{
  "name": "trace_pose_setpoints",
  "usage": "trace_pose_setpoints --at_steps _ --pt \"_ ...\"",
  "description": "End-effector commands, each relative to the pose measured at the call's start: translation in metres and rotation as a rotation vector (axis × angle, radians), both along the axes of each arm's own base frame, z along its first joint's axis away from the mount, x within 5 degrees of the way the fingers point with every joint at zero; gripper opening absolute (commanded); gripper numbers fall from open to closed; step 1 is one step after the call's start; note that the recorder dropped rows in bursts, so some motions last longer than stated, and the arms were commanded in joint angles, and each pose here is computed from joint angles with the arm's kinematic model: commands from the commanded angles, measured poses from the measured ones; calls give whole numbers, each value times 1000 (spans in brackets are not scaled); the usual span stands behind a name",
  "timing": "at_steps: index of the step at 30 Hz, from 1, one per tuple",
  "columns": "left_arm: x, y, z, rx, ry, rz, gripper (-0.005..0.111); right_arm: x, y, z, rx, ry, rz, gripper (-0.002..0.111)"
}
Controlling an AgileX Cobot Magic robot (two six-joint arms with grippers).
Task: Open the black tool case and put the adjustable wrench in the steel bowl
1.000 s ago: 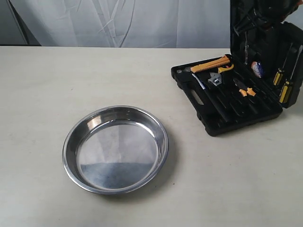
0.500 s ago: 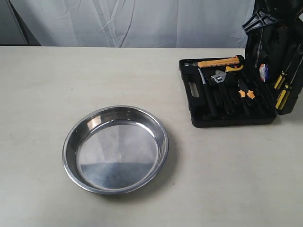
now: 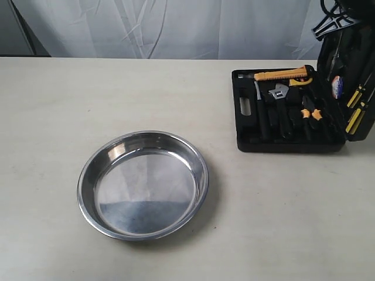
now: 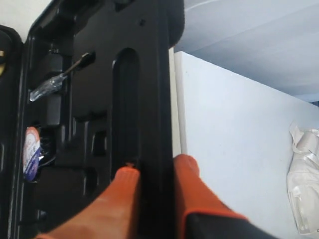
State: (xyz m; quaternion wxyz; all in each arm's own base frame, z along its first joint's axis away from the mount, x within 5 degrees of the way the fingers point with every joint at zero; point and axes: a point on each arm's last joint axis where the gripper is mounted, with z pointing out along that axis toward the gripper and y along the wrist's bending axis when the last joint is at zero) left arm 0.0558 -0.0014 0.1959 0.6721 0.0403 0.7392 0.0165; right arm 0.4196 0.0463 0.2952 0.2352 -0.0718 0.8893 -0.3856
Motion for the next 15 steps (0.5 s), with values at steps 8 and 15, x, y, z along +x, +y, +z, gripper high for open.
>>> trace_pose_setpoints --at_steps 8,15 --pt "0 0 1 -2 -2 -4 0 -2 -7 16 -64 -56 -14 17" --pt "0 0 1 -2 -2 -4 0 -2 -7 16 -54 -52 -18 17"
